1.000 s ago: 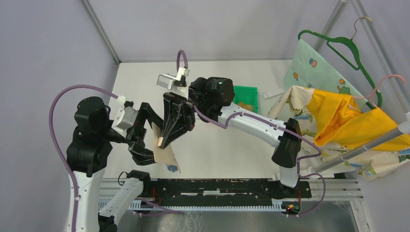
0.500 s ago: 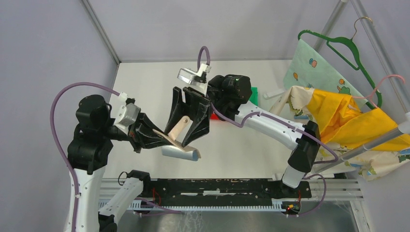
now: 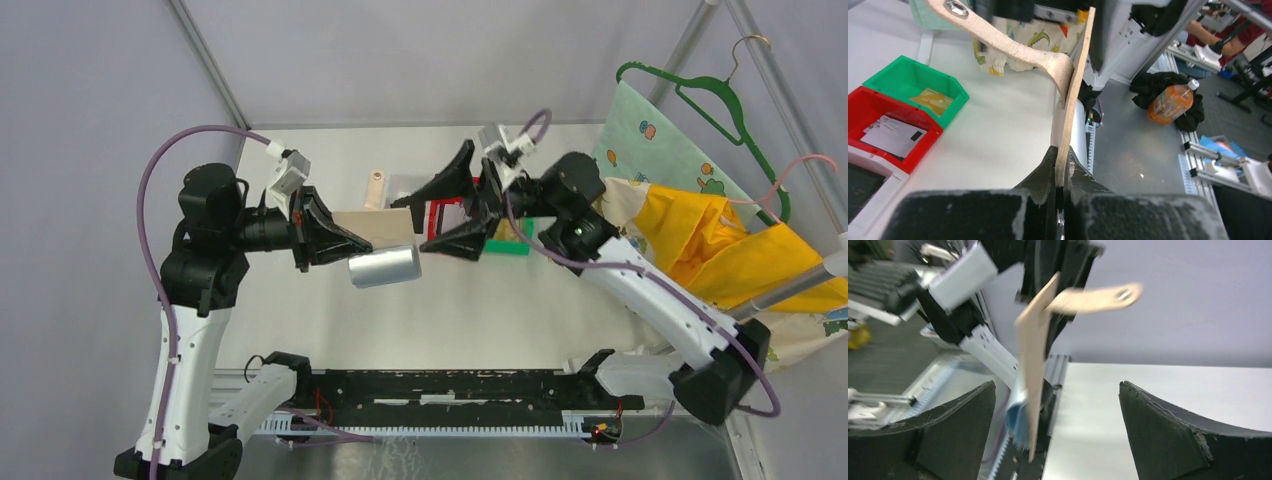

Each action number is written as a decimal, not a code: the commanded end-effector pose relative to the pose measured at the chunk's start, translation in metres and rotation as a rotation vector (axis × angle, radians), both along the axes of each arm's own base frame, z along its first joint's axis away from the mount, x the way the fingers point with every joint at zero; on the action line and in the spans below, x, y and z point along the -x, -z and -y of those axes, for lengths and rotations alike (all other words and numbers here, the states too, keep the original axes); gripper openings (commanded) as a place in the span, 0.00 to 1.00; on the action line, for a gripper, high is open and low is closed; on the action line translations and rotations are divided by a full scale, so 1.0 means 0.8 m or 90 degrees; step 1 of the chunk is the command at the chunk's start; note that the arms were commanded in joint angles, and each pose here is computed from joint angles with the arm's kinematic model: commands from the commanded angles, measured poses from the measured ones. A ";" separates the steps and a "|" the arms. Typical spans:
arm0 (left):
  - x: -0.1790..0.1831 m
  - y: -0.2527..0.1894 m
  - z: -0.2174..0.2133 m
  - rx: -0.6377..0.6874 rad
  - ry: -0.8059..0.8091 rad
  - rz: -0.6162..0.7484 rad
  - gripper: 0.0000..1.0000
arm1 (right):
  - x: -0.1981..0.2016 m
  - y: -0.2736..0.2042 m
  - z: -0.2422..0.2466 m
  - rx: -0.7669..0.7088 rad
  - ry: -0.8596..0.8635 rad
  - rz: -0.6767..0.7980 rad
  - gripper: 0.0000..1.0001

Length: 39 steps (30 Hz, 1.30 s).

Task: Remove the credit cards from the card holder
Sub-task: Open the card holder.

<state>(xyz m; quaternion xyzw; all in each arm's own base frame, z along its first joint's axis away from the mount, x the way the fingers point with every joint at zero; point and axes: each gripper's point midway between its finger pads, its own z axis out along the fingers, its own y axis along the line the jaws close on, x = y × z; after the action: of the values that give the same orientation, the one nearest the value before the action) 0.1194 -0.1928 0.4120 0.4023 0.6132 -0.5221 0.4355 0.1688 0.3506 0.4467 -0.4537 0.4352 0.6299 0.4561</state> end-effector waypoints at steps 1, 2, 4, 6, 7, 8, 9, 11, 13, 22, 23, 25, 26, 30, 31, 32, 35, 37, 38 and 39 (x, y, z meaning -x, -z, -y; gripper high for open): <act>-0.019 -0.034 0.006 0.043 -0.034 -0.049 0.02 | -0.003 0.054 0.026 0.009 0.126 0.133 0.98; -0.020 -0.035 0.006 0.046 -0.032 -0.056 0.02 | 0.004 0.062 0.032 -0.002 0.128 0.143 0.98; -0.021 -0.036 0.007 0.050 -0.031 -0.063 0.02 | 0.022 0.069 0.043 -0.031 0.112 0.171 0.98; -0.019 -0.037 0.007 0.053 -0.028 -0.064 0.02 | 0.037 0.072 0.049 -0.053 0.094 0.187 0.98; -0.019 -0.039 0.007 0.055 -0.028 -0.066 0.02 | 0.041 0.071 0.050 -0.060 0.086 0.189 0.98; -0.018 -0.041 0.008 0.058 -0.027 -0.066 0.02 | 0.042 0.071 0.049 -0.062 0.082 0.188 0.97; -0.017 -0.043 0.008 0.062 -0.025 -0.069 0.02 | 0.041 0.070 0.047 -0.062 0.079 0.187 0.96; -0.013 -0.048 0.008 0.066 -0.013 -0.071 0.02 | 0.040 0.071 0.040 -0.055 0.065 0.179 0.91; -0.009 -0.052 0.009 0.069 -0.004 -0.075 0.02 | 0.034 0.072 0.034 -0.049 0.063 0.165 0.88; -0.005 -0.050 0.009 0.069 0.005 -0.081 0.02 | 0.059 0.037 0.026 -0.118 -0.021 0.149 0.76; -0.006 -0.049 0.009 0.068 0.005 -0.083 0.02 | 0.063 0.035 0.025 -0.121 -0.032 0.149 0.73; -0.006 -0.048 0.009 0.068 0.006 -0.085 0.02 | 0.069 0.034 0.021 -0.122 -0.051 0.144 0.66; -0.006 -0.048 0.009 0.067 0.006 -0.085 0.02 | 0.069 0.034 0.019 -0.121 -0.053 0.141 0.63; -0.005 -0.047 0.009 0.067 0.009 -0.084 0.02 | 0.068 0.036 0.011 -0.115 -0.061 0.127 0.56; -0.004 -0.048 0.009 0.067 0.011 -0.084 0.02 | 0.067 0.036 0.010 -0.114 -0.060 0.125 0.53; -0.004 -0.048 0.009 0.067 0.012 -0.085 0.02 | 0.065 0.037 0.008 -0.112 -0.059 0.124 0.50; -0.003 -0.050 0.009 0.067 0.014 -0.084 0.02 | 0.062 0.041 0.005 -0.100 -0.055 0.128 0.47; -0.001 -0.051 0.008 0.068 0.014 -0.080 0.02 | 0.063 0.044 0.006 -0.092 -0.054 0.136 0.52; -0.001 -0.052 0.008 0.068 0.015 -0.079 0.02 | 0.065 0.045 0.007 -0.089 -0.056 0.139 0.54; -0.001 -0.052 0.008 0.068 0.014 -0.079 0.02 | 0.067 0.046 0.008 -0.088 -0.056 0.145 0.56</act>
<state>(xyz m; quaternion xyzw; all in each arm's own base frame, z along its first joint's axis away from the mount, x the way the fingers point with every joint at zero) 0.1329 -0.2002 0.4404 0.3370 0.6233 -0.5757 0.4079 0.1281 0.3504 0.3886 -0.4812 0.3617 0.6351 0.4840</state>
